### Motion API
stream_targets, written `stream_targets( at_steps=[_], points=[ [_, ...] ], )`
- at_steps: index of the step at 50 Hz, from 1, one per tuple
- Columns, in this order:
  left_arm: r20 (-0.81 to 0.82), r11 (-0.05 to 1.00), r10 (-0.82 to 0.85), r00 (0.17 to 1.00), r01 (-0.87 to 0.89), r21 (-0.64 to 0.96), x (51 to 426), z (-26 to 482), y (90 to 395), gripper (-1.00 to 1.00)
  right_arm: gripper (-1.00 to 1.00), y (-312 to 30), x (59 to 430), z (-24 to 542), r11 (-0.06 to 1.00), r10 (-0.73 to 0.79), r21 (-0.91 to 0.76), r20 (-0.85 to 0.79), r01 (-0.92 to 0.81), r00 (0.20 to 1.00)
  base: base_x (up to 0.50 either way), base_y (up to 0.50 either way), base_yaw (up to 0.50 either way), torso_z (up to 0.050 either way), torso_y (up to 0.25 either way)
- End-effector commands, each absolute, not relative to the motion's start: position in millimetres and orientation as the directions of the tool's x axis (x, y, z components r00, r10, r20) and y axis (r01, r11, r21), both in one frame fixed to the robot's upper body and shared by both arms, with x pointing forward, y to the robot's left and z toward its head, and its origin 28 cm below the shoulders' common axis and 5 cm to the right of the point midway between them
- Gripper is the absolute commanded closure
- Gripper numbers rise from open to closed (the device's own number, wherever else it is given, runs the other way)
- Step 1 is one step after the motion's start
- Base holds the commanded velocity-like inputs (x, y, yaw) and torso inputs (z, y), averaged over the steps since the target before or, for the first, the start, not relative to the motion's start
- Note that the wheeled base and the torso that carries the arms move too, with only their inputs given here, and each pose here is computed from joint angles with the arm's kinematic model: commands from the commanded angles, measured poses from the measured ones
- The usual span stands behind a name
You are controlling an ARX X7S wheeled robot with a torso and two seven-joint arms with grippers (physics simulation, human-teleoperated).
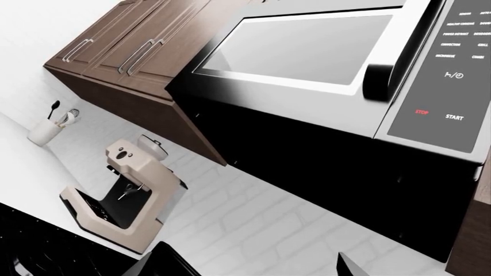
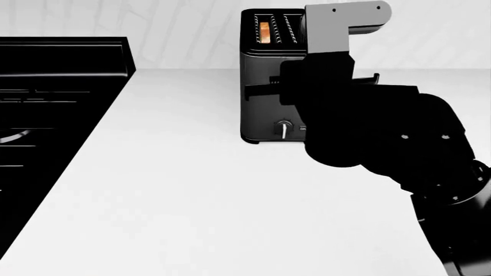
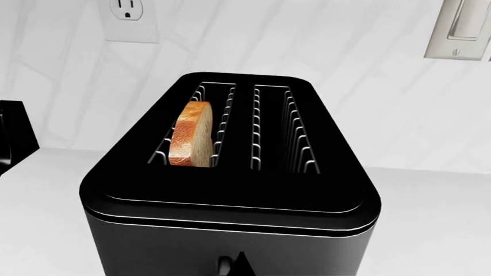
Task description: Push down the lever of the toaster to turn it on.
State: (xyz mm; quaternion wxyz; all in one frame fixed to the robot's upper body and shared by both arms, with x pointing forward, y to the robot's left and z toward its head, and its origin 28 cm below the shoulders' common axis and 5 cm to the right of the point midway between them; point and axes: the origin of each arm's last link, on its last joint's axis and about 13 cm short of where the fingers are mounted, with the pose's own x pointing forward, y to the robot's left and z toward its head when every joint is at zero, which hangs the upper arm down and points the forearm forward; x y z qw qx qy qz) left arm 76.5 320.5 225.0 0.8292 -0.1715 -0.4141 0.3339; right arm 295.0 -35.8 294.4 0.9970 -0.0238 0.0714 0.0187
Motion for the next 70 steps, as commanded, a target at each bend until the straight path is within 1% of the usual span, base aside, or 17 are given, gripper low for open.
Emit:
stream_targets(
  at_steps=[1, 23, 38, 51, 70],
  points=[
    [0.573, 0.719, 0.695, 0.434, -0.411, -0.560, 76, 225, 320, -1.00, 1.00, -37, 301, 284, 0.998, 0.035, -0.034, -0.193, -0.043, 0.981, 0.02, 0.00, 0.00, 0.000, 0.000],
    [0.573, 0.719, 0.695, 0.433, -0.412, -0.560, 77, 225, 321, -1.00, 1.00, -34, 305, 257, 0.998, 0.052, -0.015, -0.251, -0.057, 0.967, 0.01, 0.00, 0.00, -0.001, 0.000],
    [0.573, 0.720, 0.694, 0.435, -0.413, -0.558, 78, 225, 320, -1.00, 1.00, -35, 292, 234, 0.996, 0.076, -0.027, -0.292, -0.088, 0.953, 0.00, 0.00, 0.00, -0.001, 0.000],
    [0.573, 0.720, 0.694, 0.435, -0.413, -0.558, 77, 226, 319, -1.00, 1.00, -42, 289, 219, 0.996, 0.066, -0.035, -0.319, -0.082, 0.946, 0.00, 0.00, 0.00, -0.001, 0.000],
    [0.574, 0.720, 0.694, 0.435, -0.413, -0.558, 77, 225, 320, -1.00, 1.00, -39, 290, 204, 0.995, 0.079, -0.035, -0.348, -0.097, 0.934, 0.00, 0.00, 0.00, -0.002, 0.000]
  ],
)
